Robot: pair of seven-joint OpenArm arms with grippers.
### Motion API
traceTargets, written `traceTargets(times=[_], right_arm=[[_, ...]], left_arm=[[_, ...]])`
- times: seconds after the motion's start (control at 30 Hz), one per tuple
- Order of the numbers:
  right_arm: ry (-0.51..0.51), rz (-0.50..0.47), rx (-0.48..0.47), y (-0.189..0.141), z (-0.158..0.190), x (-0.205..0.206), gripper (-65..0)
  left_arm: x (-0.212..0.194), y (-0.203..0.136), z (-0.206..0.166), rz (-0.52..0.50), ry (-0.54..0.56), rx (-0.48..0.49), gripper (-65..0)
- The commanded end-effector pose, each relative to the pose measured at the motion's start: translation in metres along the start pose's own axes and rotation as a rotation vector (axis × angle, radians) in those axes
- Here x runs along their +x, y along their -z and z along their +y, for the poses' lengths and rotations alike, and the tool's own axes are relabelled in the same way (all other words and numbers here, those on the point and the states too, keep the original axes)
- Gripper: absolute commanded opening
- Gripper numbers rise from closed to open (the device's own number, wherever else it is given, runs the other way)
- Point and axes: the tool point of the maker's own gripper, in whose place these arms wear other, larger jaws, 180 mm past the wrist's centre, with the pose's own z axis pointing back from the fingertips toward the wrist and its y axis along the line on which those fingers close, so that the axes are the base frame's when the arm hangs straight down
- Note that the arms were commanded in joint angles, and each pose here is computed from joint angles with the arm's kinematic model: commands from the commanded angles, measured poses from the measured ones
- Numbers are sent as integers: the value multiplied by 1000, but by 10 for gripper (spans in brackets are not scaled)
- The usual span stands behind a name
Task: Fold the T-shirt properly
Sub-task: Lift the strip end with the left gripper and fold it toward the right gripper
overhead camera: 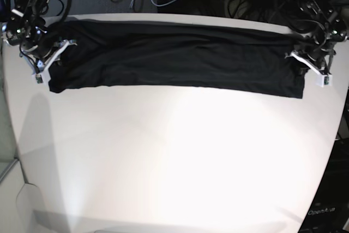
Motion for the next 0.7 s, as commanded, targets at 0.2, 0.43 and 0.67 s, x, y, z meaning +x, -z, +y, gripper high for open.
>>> traceTargets(times=[0.2,0.43,0.67], right_arm=[[-18,67,-9,0,-1,-13,-598],[-15,75,-7,0,-1,-17,-598],[-18,73,-9,-1,-1,-16,-598]], left_arm=[[-29,-4,16,154,40,63,-650],[25,-28,3,4,125,113,-650],[53,-43,-40,-24,272,138,-650]])
